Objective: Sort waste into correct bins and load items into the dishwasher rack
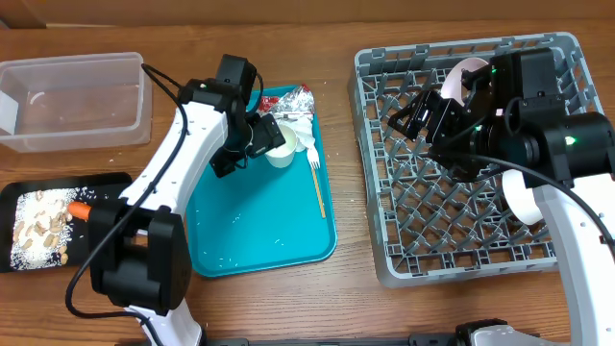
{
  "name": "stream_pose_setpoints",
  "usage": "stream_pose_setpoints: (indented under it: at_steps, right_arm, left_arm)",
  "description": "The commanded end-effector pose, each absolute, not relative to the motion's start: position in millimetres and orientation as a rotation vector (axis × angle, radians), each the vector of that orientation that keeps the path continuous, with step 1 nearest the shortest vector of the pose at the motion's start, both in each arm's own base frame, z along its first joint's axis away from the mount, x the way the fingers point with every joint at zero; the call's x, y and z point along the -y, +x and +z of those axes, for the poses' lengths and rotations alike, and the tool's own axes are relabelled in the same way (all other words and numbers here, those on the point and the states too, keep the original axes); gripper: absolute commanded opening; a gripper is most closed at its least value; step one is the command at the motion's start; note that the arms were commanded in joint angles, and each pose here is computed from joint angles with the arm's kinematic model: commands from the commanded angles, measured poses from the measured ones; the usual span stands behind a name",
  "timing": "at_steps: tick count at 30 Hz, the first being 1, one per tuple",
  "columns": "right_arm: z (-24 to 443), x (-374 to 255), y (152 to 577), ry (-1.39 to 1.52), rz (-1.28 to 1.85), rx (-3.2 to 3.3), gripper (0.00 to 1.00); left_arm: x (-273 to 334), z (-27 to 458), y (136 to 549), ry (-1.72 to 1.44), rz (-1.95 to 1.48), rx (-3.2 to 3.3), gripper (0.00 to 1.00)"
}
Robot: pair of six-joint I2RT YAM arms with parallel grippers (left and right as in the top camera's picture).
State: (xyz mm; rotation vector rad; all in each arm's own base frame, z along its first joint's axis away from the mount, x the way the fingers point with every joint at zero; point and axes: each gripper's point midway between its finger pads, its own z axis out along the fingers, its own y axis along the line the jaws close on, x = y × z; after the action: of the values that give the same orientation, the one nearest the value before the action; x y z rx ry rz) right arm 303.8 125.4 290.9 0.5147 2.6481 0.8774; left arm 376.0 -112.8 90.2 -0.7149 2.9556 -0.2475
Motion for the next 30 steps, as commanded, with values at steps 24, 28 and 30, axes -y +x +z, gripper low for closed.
stream_pose_setpoints:
  at_steps: [24, 28, 30]
  right_arm:
    - [295.9, -126.2, 305.2, 0.493, 0.880, -2.634, 1.00]
    - [295.8, -126.2, 305.1, 0.493, 0.880, -2.634, 1.00]
    - [295.9, -126.2, 305.2, 0.493, 0.880, -2.634, 1.00]
  left_arm:
    - [115.7, 58.0, 392.3, -0.754, -0.217, -2.928, 0.71]
    - [120.3, 57.3, 390.1, -0.736, -0.215, -2.936, 0.63]
    - [120.9, 57.4, 390.1, -0.734, -0.216, -2.936, 0.59]
